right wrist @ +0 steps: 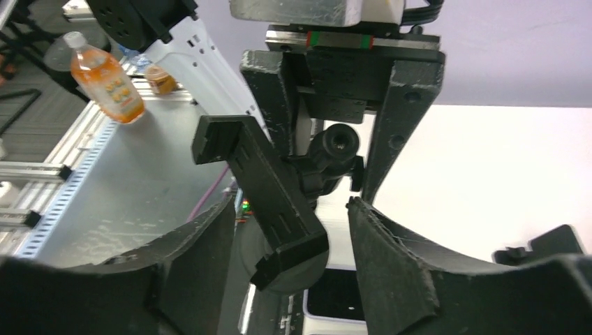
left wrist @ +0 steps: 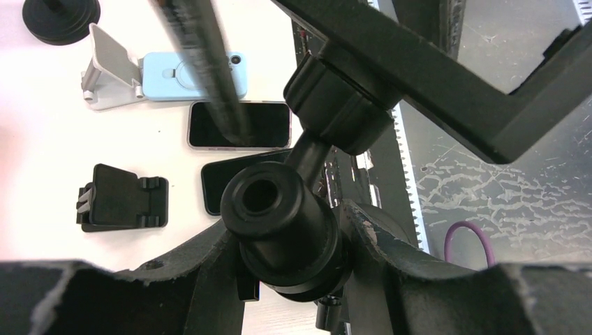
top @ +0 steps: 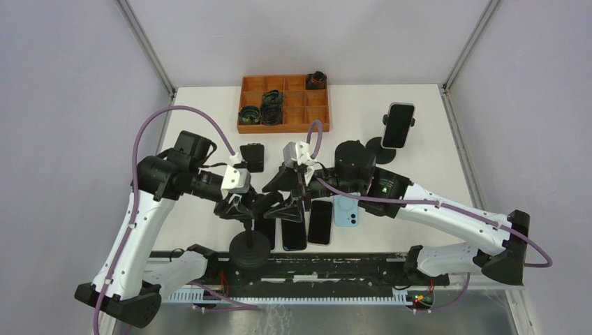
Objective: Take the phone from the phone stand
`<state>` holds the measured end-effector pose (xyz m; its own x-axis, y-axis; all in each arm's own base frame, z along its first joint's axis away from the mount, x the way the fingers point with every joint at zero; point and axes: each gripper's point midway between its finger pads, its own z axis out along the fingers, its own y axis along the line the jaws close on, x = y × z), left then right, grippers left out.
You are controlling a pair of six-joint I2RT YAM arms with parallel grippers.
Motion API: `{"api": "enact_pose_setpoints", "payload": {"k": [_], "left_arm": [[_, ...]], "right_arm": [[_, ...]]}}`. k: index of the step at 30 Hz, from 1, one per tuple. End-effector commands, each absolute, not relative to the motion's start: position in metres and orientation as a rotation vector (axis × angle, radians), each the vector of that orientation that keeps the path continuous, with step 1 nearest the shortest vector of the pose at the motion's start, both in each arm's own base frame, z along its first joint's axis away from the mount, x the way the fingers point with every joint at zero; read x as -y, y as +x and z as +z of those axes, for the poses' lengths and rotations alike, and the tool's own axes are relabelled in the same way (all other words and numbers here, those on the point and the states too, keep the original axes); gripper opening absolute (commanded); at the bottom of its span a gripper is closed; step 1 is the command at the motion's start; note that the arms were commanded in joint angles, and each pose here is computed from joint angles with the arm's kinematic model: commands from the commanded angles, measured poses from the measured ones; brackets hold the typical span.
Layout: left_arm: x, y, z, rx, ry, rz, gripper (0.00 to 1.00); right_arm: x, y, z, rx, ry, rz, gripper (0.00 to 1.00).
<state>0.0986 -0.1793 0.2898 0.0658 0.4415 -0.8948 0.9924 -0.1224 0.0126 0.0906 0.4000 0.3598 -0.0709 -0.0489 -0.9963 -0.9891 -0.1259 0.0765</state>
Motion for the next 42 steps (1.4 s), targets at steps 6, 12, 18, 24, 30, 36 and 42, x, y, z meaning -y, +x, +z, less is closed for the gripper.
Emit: {"api": "enact_pose_setpoints", "payload": {"k": [6, 12, 18, 24, 30, 36, 42], "left_arm": [[0.187, 0.091, 0.309, -1.348, 1.636, -1.064, 0.02], [0.188, 0.093, 0.307, -1.358, 1.636, -1.075, 0.02], [0.189, 0.111, 0.313, -1.371, 1.607, -0.982, 0.40], [0.191, 0.121, 0.326, -1.358, 1.550, -0.927, 0.89], [0.190, 0.119, 0.331, -1.362, 1.533, -0.921, 1.00], [0.186, 0.128, 0.344, -1.406, 1.477, -0.844, 1.00], [0.182, 0.139, 0.369, -1.440, 1.403, -0.774, 1.00]], "right_arm": [[-0.402, 0.088, 0.398, -1.127, -1.254, 1.270, 0.64], [-0.411, 0.086, 0.401, -1.121, -1.255, 1.263, 0.42], [-0.410, 0.105, 0.421, -1.118, -1.129, 1.201, 0.00], [-0.400, 0.111, 0.445, -1.088, -1.061, 1.168, 0.00], [-0.385, 0.126, 0.453, -1.126, -0.999, 1.076, 0.00], [-0.363, 0.151, 0.459, -1.177, -0.934, 0.978, 0.00], [-0.331, 0.202, 0.475, -1.224, -0.812, 0.849, 0.00]]}}
